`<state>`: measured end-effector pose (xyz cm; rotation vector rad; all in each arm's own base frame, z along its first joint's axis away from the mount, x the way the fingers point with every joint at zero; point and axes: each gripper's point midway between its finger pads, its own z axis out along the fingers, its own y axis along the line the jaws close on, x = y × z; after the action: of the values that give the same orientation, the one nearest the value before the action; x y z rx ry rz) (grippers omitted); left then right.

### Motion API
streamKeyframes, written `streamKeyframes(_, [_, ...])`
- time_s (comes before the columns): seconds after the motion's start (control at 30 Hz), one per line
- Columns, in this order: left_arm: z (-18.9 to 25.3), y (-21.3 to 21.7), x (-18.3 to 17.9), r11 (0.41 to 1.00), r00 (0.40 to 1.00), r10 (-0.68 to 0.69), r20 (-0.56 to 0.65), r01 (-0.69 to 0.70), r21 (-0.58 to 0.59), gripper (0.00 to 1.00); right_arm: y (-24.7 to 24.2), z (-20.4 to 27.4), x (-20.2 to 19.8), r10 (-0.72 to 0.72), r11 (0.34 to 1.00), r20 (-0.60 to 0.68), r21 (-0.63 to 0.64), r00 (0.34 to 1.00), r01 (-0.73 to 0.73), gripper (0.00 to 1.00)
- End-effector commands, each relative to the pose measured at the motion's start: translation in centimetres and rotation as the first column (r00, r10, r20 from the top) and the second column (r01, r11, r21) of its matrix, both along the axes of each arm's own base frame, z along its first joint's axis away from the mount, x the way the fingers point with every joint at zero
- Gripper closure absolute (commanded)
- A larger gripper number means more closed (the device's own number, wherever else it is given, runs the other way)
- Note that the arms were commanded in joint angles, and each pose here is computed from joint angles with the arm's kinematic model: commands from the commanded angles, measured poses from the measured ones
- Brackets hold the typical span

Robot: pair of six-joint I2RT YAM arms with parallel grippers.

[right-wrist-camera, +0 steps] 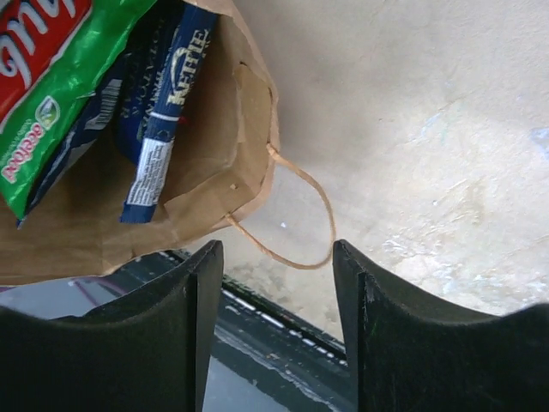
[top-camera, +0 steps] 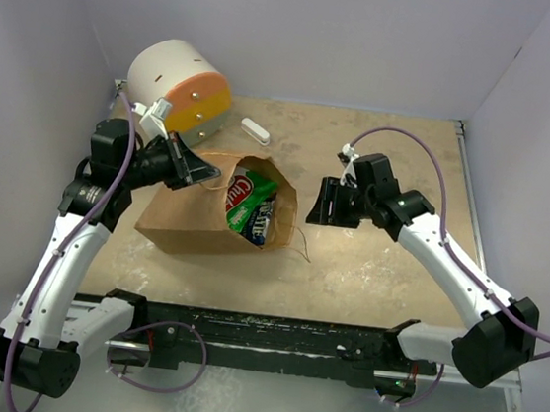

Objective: Take the snacks out of the paper bag
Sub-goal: Adjust the paper bag at the center of the board, then take out the snack from the paper bag.

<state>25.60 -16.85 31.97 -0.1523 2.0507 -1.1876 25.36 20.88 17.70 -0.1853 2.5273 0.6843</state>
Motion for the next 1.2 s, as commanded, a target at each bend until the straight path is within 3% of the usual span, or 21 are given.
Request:
streamKeyframes(0.0, [1.6,-0.5,-0.2,0.998,0.999,-0.018,0.03,0.02,-0.052,1.0,2.5,3.8,-0.8,-0.006,0.981,-0.03,0.193,1.0,0.011,0.43])
streamKeyframes(0.17, [1.9,-0.6,0.2,0.997,1.0,-0.002,0.023,0.004,-0.078,1.0,6.4,7.3,-0.1,-0.055,0.871,-0.114,0.48,0.992,0.104,0.45])
streamKeyframes(0.4, [1.2,-0.2,-0.1,0.992,0.998,0.052,-0.039,-0.056,-0.112,1.0,10.0,7.3,3.6,-0.162,0.767,-0.199,0.591,0.966,0.25,0.5])
streamKeyframes(0.87, [1.3,-0.7,0.0,0.992,0.999,0.022,-0.035,-0.027,-0.126,1.0,13.1,0.5,5.5,-0.234,0.758,-0.296,0.541,0.926,0.364,0.56])
streamKeyframes(1.17, [0.6,-1.0,-0.4,0.993,0.999,-0.013,-0.053,0.006,-0.122,1.0,15.5,-0.2,7.1,-0.246,0.739,-0.303,0.555,0.92,0.381,0.61])
